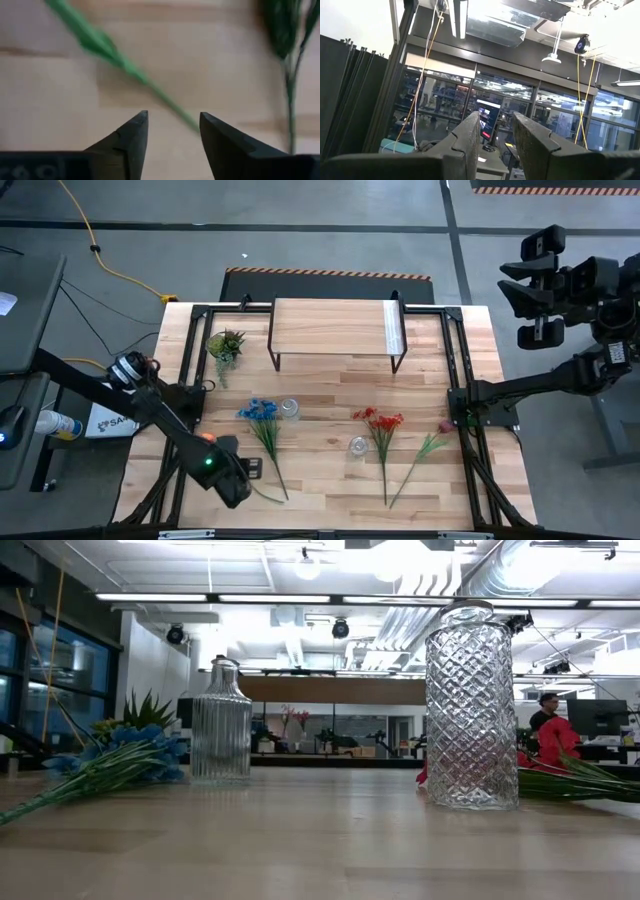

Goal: Pick and place flowers into a vace then onto a shelf
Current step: Put the orange flower into the right transparent vase

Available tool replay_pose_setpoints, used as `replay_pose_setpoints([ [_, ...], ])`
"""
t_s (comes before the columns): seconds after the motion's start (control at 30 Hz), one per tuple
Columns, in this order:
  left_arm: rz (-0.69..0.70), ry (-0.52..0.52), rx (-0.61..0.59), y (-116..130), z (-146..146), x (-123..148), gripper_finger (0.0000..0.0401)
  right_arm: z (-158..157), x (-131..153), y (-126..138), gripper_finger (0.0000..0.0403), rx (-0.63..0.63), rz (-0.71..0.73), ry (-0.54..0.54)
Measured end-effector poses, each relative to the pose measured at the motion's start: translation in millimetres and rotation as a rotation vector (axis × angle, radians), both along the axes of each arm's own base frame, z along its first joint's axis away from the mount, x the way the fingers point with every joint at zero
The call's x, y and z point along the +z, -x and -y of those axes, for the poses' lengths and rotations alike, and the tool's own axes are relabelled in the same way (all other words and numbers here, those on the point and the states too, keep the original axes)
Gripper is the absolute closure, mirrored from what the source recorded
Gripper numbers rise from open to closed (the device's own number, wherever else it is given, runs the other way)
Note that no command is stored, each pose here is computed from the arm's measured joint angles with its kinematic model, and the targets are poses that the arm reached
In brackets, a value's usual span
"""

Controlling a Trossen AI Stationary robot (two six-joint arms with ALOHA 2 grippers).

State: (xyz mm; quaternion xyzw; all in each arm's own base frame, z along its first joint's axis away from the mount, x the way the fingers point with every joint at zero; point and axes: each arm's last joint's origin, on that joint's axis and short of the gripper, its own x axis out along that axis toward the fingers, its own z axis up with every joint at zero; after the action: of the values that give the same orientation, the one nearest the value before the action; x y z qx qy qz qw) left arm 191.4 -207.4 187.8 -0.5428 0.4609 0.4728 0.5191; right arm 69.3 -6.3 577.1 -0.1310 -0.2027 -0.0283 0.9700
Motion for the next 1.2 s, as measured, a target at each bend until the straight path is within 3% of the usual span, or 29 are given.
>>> replay_pose_setpoints([
  [0.33,-0.060,0.061,0.021,-7.0,3.9,-10.7,0.0194,0.0,0.0,0.0,0.0295,-0.001,0.000,0.000],
  [0.7,-0.111,0.032,0.054,-11.1,-2.5,-17.0,0.0201,-0.1,0.0,0.0,0.0295,-0.006,0.000,0.018],
  [1.2,-0.161,0.052,0.064,-20.7,1.4,-36.4,0.0201,-2.8,-0.3,-0.2,0.0295,0.085,-0.006,0.054],
])
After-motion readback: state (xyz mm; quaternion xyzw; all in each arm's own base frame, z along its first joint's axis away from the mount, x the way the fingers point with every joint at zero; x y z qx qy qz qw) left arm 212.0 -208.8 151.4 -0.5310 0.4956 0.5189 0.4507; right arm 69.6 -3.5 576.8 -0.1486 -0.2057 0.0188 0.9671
